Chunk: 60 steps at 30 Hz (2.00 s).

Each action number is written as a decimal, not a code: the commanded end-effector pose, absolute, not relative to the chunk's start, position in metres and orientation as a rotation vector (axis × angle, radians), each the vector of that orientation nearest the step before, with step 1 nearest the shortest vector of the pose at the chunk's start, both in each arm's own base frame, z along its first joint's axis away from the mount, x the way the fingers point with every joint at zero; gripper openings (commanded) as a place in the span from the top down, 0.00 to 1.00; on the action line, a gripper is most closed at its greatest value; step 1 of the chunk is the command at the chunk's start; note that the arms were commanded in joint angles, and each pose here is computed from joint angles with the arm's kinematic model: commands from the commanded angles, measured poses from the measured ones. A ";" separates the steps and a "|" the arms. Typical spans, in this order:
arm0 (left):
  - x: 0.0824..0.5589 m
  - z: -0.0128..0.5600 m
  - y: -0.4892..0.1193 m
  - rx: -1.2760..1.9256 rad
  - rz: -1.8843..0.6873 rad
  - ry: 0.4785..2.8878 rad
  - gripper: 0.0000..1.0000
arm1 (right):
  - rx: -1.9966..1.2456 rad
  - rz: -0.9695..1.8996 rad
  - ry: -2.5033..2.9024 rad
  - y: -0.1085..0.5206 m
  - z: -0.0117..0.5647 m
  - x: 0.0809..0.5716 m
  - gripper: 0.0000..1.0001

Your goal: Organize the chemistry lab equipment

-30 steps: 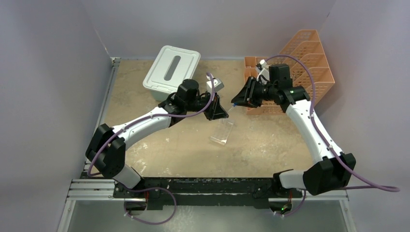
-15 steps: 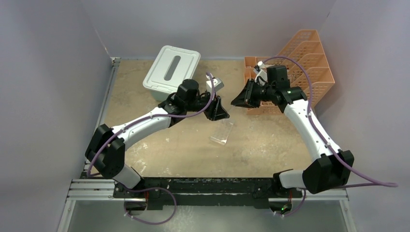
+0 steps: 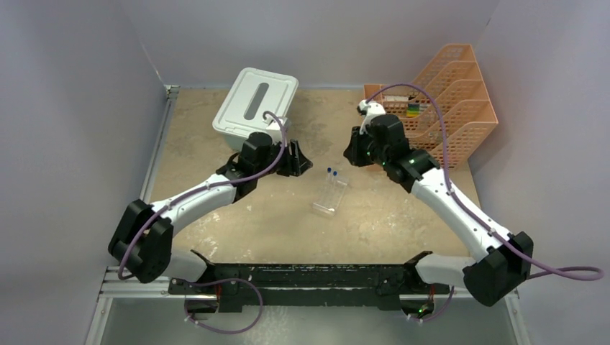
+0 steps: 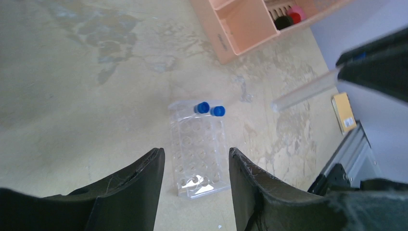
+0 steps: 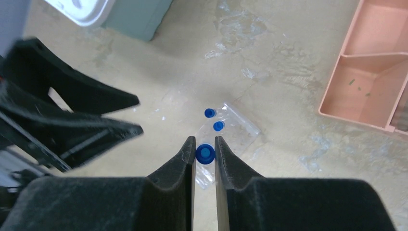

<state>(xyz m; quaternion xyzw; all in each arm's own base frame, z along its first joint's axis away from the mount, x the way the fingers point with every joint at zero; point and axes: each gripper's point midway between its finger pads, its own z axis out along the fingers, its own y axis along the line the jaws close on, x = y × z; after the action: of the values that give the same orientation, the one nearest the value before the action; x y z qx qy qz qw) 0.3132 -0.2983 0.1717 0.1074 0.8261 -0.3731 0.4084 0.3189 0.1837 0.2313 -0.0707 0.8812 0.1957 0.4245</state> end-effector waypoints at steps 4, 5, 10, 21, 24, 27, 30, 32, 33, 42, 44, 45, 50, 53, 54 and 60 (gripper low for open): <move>0.332 0.195 -0.255 -0.024 -0.811 2.005 0.50 | -0.292 0.177 2.001 0.178 0.222 0.324 0.89; 0.332 0.195 -0.252 -0.041 -0.810 2.007 0.49 | -0.302 0.164 1.998 0.180 0.218 0.323 0.89; 0.336 0.200 -0.237 -0.123 -0.772 1.995 0.50 | -0.359 0.116 1.970 0.193 0.195 0.321 0.89; 0.331 0.199 -0.229 -0.160 -0.746 2.010 0.50 | -0.369 0.166 1.920 0.209 0.161 0.324 0.89; 0.332 0.199 -0.229 -0.158 -0.748 2.012 0.50 | -0.382 0.170 1.922 0.210 0.153 0.324 0.89; 0.333 0.199 -0.231 -0.150 -0.749 2.017 0.50 | -0.400 0.174 1.918 0.211 0.145 0.323 0.88; 0.332 0.199 -0.231 -0.148 -0.751 2.019 0.50 | -0.419 0.189 1.922 0.215 0.138 0.322 0.88; 0.332 0.198 -0.231 -0.149 -0.748 2.022 0.50 | -0.429 0.195 1.929 0.217 0.134 0.322 0.88; 0.332 0.197 -0.231 -0.148 -0.748 2.025 0.50 | -0.431 0.183 1.938 0.216 0.131 0.323 0.88; 0.331 0.196 -0.230 -0.152 -0.747 2.025 0.51 | -0.451 0.136 1.993 0.214 0.115 0.324 0.88; 0.331 0.196 -0.230 -0.151 -0.748 2.023 0.51 | -0.456 0.134 1.991 0.214 0.115 0.324 0.87; 0.332 0.196 -0.230 -0.151 -0.748 2.024 0.51 | -0.456 0.132 1.993 0.214 0.114 0.325 0.85; 0.332 0.197 -0.231 -0.145 -0.752 2.022 0.51 | -0.440 0.123 2.013 0.214 0.110 0.327 0.70; 0.332 0.198 -0.232 -0.137 -0.751 2.019 0.51 | -0.415 0.121 2.019 0.214 0.115 0.329 0.59; 0.332 0.199 -0.232 -0.135 -0.752 2.018 0.51 | -0.409 0.120 2.019 0.214 0.116 0.330 0.56; 0.332 0.200 -0.231 -0.131 -0.751 2.013 0.51 | -0.373 0.131 1.996 0.212 0.138 0.332 0.54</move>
<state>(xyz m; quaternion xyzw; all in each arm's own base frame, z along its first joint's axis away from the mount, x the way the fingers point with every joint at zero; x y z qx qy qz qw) 0.3270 -0.2309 0.1818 -0.0552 0.8397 -0.2949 0.4527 0.3199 0.2093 0.0961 -0.1893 0.8523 0.0437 0.4857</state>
